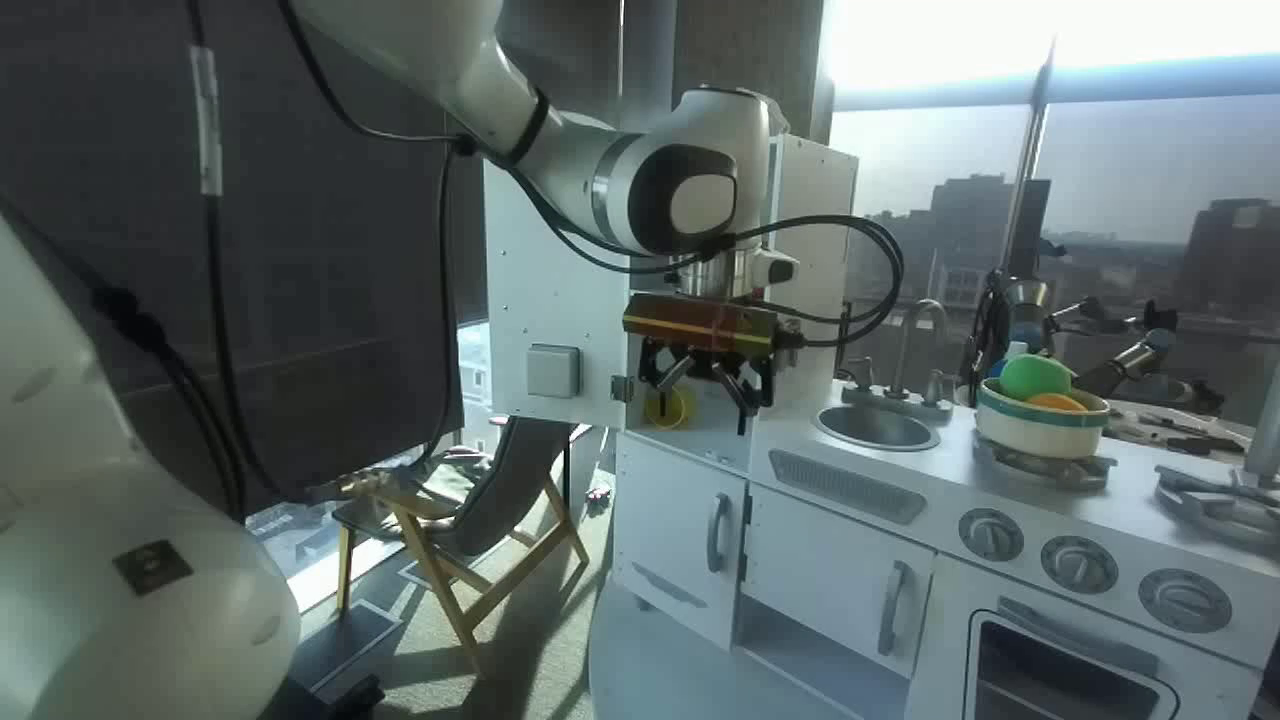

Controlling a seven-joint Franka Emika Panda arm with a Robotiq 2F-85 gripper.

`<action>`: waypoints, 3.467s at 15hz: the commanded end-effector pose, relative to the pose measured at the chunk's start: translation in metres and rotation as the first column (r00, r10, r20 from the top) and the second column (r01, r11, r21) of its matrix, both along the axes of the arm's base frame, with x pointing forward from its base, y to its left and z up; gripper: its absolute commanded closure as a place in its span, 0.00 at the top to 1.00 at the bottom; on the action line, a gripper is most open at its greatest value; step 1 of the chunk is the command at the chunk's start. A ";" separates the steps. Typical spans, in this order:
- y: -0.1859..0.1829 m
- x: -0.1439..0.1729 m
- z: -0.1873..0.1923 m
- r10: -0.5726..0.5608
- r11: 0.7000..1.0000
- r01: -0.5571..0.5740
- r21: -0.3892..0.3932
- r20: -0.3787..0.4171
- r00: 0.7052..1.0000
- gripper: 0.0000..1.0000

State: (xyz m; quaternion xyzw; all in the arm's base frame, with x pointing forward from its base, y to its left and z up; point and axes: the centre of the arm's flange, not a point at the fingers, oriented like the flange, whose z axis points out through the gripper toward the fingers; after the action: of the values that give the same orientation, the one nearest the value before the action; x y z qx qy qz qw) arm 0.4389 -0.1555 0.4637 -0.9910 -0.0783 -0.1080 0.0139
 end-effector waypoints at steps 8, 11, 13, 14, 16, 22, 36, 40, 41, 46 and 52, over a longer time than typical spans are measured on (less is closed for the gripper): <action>0.027 0.011 0.007 0.059 0.998 -0.060 0.019 0.021 0.998 1.00; 0.073 0.021 0.031 0.093 0.995 -0.096 0.036 0.065 0.993 1.00; 0.096 0.020 0.060 0.059 0.997 -0.064 0.042 0.108 0.992 1.00; 0.102 0.018 0.081 0.005 0.998 -0.016 0.064 0.172 0.985 1.00; 0.110 0.017 0.114 -0.056 0.996 0.036 0.087 0.239 0.969 1.00; 0.149 0.024 0.192 -0.129 0.987 0.061 0.148 0.504 0.854 1.00; 0.162 0.093 0.179 0.056 0.996 0.011 -0.088 0.715 0.697 1.00; 0.162 0.104 0.159 0.066 0.996 -0.001 -0.093 0.694 0.717 1.00; 0.163 0.107 0.155 0.074 0.995 -0.004 -0.101 0.697 0.713 1.00; 0.158 0.125 0.140 0.097 0.990 0.006 -0.144 0.699 0.709 1.00; 0.143 0.132 0.135 0.076 0.988 0.037 -0.152 0.676 0.733 1.00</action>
State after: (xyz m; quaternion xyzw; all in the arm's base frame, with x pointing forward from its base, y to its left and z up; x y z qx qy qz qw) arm 0.5633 -0.0106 0.5895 -0.8832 -0.1060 -0.4495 -0.0824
